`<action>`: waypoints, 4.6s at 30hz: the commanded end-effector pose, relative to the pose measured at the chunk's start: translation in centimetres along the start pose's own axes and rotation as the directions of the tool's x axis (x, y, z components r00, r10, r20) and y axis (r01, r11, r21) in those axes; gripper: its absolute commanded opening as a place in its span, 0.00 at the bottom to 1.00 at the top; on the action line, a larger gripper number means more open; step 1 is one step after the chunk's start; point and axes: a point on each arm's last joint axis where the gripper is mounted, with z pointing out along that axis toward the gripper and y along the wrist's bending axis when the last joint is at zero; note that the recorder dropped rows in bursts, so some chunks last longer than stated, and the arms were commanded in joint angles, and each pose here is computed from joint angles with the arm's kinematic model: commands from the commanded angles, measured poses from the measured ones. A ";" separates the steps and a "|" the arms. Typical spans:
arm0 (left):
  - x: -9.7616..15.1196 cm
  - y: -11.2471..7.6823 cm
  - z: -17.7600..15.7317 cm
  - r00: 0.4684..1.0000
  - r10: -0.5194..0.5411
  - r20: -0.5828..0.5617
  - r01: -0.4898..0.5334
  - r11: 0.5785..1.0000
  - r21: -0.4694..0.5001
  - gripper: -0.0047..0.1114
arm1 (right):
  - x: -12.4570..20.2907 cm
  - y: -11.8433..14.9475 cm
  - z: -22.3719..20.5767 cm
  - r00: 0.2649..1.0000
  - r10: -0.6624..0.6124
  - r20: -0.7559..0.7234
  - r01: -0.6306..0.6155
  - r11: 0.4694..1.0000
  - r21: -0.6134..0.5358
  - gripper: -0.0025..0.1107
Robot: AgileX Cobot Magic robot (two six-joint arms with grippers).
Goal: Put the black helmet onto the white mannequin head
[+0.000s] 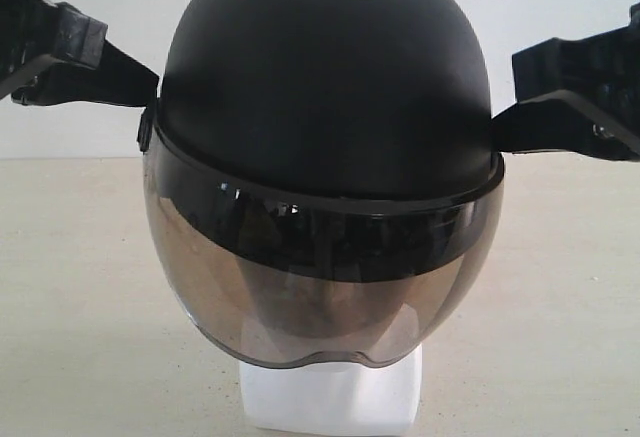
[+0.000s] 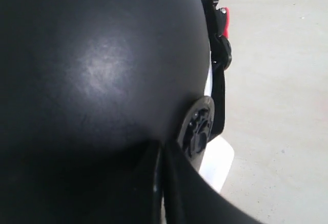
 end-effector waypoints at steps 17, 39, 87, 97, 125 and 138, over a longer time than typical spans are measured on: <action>-0.1 1.1 2.5 0.999 -0.029 -0.021 0.029 1.000 -0.002 0.08 | 0.6 0.7 -0.3 0.998 0.037 -0.050 -0.040 0.997 -0.070 0.02; 0.1 1.0 2.5 0.999 -0.030 -0.044 0.031 0.999 0.010 0.08 | 0.4 1.2 -1.8 0.999 0.022 0.024 -0.020 0.997 -0.074 0.02; 1.7 2.6 3.5 0.986 0.003 -0.169 -0.022 0.994 -0.110 0.08 | 0.3 2.2 -5.4 0.982 0.046 0.181 -0.029 0.995 -0.099 0.02; 2.3 2.7 2.0 0.984 0.022 -0.175 -0.054 0.982 -0.180 0.08 | 1.1 2.0 -6.6 0.988 -0.014 0.156 0.018 0.999 -0.028 0.02; 15.3 -5.9 -12.1 0.986 -0.098 0.137 0.099 0.995 0.000 0.08 | 6.7 2.6 -12.1 0.983 -0.169 -0.070 0.170 0.985 0.010 0.02; 19.6 -8.8 -14.9 0.986 -0.105 0.130 0.082 0.981 0.175 0.08 | 7.2 2.6 -12.1 0.979 -0.163 -0.122 0.164 0.986 -0.001 0.02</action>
